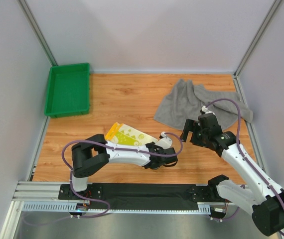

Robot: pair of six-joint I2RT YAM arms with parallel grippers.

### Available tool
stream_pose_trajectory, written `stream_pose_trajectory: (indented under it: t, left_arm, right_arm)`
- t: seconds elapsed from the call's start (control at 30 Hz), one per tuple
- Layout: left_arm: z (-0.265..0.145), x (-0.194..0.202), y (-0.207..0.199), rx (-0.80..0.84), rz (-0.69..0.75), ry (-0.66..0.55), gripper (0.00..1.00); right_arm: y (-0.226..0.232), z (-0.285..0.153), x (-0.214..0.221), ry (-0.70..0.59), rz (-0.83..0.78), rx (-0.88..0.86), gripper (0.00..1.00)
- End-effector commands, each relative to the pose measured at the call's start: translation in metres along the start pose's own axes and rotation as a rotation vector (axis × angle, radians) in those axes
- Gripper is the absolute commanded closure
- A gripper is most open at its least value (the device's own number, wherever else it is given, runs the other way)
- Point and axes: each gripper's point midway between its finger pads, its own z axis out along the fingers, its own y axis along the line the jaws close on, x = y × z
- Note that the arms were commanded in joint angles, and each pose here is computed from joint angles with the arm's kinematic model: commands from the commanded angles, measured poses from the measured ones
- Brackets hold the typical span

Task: Roll the towels
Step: Roll the towel

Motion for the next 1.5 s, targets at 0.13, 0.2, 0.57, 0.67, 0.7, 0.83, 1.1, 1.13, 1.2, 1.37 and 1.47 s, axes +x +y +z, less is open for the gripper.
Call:
stream_pose_trajectory:
  t: [0.13,0.2,0.57,0.67,0.7,0.83,1.1,1.13,1.2,1.37,1.47]
  left_arm:
    - [0.009,0.022,0.01,0.02,-0.064,0.022,0.87]
    - [0.007,0.02,0.01,0.032,-0.069,0.015,0.93]
    - [-0.021,0.001,0.007,0.153,-0.138,-0.047,1.0]
    - [-0.029,-0.005,0.006,0.22,-0.178,-0.063,1.0]
    - [-0.033,-0.008,0.004,0.249,-0.196,-0.072,1.0]
    - [-0.036,-0.008,0.005,0.277,-0.224,-0.07,1.0]
    - [-0.036,-0.005,0.005,0.306,-0.254,-0.068,1.0]
    - [-0.036,-0.005,0.006,0.306,-0.254,-0.068,1.0]
    - [-0.036,-0.004,0.005,0.31,-0.257,-0.066,1.0]
    - [-0.039,-0.005,0.008,0.322,-0.275,-0.076,1.0]
    - [-0.041,-0.006,0.011,0.332,-0.293,-0.083,1.0]
  right_arm:
    - [0.005,-0.002,-0.002,-0.002,0.004,-0.027,0.0]
    - [0.006,0.0,0.0,0.008,0.013,-0.032,0.0]
    - [0.071,0.03,0.054,0.326,0.102,-0.385,0.02]
    - [0.084,0.038,0.06,0.365,0.107,-0.43,0.02]
    - [0.089,0.042,0.063,0.38,0.109,-0.439,0.02]
    - [0.101,0.054,0.071,0.424,0.119,-0.46,0.03]
    - [0.117,0.081,0.089,0.489,0.116,-0.448,0.07]
    - [0.12,0.083,0.088,0.485,0.115,-0.456,0.07]
    - [0.123,0.089,0.09,0.491,0.121,-0.454,0.09]
    - [0.121,0.1,0.093,0.504,0.124,-0.43,0.23]
    - [0.12,0.107,0.096,0.514,0.123,-0.415,0.4]
